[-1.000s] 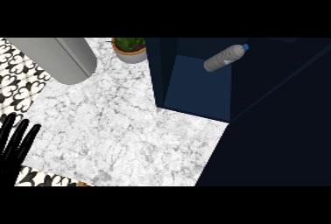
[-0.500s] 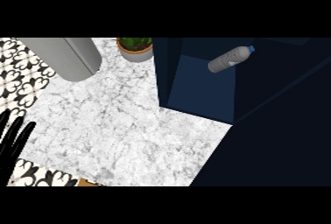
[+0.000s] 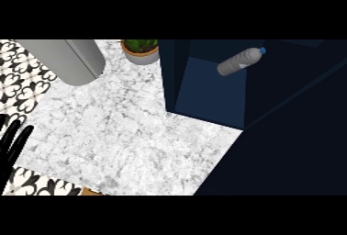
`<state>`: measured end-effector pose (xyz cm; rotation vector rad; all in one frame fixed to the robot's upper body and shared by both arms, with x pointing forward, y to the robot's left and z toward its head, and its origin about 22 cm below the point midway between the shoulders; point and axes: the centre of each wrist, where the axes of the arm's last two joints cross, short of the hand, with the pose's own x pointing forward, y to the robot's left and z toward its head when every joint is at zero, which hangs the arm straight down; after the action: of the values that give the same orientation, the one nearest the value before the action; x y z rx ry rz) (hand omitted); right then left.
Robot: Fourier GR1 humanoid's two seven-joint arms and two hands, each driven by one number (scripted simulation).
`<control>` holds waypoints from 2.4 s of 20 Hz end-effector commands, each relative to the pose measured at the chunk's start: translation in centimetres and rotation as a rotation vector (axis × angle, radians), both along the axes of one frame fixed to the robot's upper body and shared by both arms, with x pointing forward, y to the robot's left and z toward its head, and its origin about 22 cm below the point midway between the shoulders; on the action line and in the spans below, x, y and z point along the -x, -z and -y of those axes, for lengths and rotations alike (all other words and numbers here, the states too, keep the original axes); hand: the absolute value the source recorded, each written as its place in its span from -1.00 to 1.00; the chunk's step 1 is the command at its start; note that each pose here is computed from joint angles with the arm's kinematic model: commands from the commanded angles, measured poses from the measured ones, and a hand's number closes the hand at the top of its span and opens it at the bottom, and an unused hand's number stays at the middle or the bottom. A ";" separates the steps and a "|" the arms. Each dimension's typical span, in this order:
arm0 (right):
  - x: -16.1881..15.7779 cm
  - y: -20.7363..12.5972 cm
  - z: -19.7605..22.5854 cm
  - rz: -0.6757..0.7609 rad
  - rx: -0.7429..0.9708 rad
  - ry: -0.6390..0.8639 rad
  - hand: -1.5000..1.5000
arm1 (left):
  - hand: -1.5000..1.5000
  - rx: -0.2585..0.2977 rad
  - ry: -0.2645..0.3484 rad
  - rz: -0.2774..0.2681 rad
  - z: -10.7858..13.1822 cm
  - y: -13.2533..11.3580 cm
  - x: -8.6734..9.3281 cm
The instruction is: Pick up the bottled water, place it into the cabinet and close the cabinet
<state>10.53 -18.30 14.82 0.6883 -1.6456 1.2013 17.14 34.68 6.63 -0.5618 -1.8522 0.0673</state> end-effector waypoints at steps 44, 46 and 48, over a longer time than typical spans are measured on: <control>-23.7 -6.6 -15.1 -0.169 0.040 0.440 1.00 | -1.00 0.008 -0.056 0.004 -3.2 0.2 -0.8; -25.1 -6.6 -15.5 -0.170 0.012 0.510 1.00 | -1.00 0.012 -0.051 -0.019 -3.2 0.8 -0.2; -26.2 -6.6 -15.6 -0.180 -0.032 0.598 1.00 | -1.00 0.026 -0.068 -0.006 -3.8 0.6 0.1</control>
<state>34.32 -3.42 20.19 0.3703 -1.4995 0.7955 17.47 37.86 6.09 -0.5269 -1.8614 0.1202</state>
